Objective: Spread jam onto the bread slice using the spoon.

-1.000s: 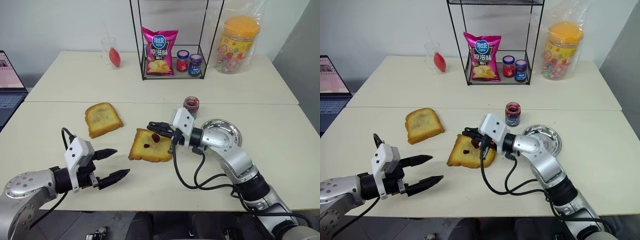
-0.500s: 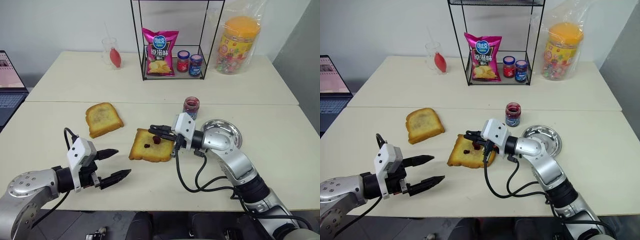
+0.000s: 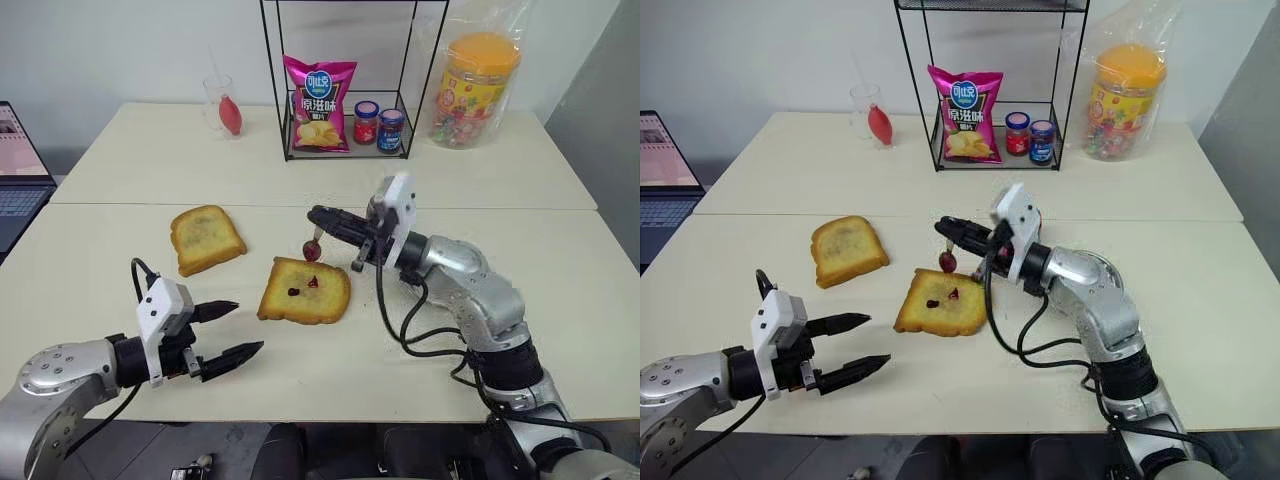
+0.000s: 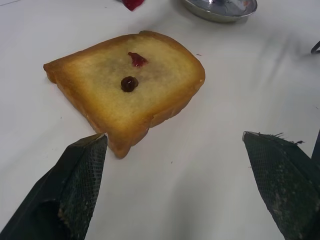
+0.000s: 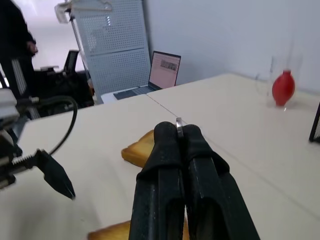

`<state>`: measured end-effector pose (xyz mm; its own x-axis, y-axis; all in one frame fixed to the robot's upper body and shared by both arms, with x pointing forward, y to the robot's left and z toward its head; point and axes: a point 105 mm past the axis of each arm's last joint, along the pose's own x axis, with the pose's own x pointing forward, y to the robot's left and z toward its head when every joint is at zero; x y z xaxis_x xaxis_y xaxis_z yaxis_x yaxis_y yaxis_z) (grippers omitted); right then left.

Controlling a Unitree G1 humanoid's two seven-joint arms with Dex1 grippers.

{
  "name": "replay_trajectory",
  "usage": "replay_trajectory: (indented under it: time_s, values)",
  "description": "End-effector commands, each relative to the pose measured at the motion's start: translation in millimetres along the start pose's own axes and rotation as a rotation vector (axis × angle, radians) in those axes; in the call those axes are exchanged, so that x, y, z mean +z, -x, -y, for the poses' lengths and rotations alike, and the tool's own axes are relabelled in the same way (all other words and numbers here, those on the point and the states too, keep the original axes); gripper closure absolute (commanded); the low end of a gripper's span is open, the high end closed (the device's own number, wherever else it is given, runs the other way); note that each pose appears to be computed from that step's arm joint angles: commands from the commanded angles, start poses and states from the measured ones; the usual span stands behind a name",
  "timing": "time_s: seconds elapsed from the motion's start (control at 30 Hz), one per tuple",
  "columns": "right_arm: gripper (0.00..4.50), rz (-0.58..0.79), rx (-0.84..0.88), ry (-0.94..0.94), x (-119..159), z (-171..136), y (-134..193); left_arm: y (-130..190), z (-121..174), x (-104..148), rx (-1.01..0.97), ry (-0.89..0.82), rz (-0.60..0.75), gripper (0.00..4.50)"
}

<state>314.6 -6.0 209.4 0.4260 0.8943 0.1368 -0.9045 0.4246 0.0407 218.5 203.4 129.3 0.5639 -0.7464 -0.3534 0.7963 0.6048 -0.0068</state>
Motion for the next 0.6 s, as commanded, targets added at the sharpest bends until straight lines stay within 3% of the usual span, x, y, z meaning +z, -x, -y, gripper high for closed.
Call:
replay_trajectory:
  time_s: [0.03,0.27,0.6]
  values:
    - [4.48,0.016,-0.023,-0.245,2.1,1.8,-1.1,8.2,0.8,3.2,-0.013,-0.006,0.013,0.0]
    - [4.48,-0.008,-0.088,-0.535,-25.4,12.2,-8.4,15.0,-2.7,-6.2,0.007,0.017,-0.008,0.0]
    - [4.48,-0.015,-0.19,-0.653,-52.1,24.9,-20.4,15.9,-3.1,-6.6,0.01,0.005,-0.014,0.0]
